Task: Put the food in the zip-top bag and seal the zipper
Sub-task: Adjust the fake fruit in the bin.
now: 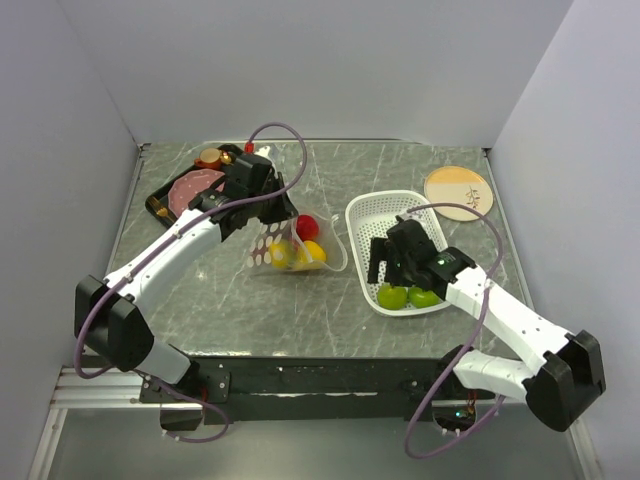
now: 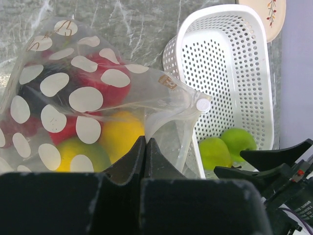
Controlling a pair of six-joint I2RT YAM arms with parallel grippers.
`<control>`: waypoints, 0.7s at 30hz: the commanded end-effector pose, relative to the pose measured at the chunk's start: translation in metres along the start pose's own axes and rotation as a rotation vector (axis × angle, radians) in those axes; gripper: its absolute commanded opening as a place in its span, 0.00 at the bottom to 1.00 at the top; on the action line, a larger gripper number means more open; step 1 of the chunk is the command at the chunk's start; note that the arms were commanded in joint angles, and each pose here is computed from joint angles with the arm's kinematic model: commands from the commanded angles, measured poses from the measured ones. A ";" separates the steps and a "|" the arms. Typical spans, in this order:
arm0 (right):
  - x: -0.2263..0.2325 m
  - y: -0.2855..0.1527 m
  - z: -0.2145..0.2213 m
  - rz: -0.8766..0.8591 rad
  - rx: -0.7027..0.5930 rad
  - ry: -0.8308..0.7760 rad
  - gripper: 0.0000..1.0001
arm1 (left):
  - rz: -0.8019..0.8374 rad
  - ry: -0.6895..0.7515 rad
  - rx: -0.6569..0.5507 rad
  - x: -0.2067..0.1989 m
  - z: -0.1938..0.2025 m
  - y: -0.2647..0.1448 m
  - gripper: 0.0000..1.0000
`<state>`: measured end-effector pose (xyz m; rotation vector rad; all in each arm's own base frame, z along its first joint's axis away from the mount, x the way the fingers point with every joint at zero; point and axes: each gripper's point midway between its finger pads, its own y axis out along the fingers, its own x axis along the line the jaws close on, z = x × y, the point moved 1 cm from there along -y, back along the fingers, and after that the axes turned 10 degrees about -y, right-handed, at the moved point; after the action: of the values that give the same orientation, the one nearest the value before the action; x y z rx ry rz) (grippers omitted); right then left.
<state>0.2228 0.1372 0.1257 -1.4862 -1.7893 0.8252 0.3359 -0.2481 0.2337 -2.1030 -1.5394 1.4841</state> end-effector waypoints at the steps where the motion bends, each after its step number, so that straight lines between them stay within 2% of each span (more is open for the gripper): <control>1: -0.008 0.002 0.010 0.076 0.021 0.022 1.00 | 0.049 0.016 -0.026 -0.013 -0.009 -0.003 0.01; 7: -0.013 0.013 0.021 0.122 0.047 0.030 1.00 | 0.051 0.010 -0.013 -0.011 -0.004 -0.002 0.01; 10: -0.010 0.022 0.031 0.115 0.080 0.028 0.95 | 0.043 0.013 -0.017 -0.009 -0.004 -0.002 0.01; 11: -0.010 0.023 0.032 0.117 0.082 0.035 0.91 | 0.043 0.016 -0.019 -0.009 -0.005 -0.002 0.01; 13: -0.014 0.025 0.037 0.138 0.095 0.042 0.89 | 0.044 0.020 -0.018 -0.010 -0.006 -0.004 0.01; 21: -0.012 0.039 0.035 0.155 0.088 0.059 0.66 | 0.043 0.015 -0.006 -0.007 -0.002 -0.002 0.01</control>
<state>0.2059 0.1241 0.0753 -1.5480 -1.5927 0.9473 0.3356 -0.2490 0.2323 -2.1021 -1.5307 1.4869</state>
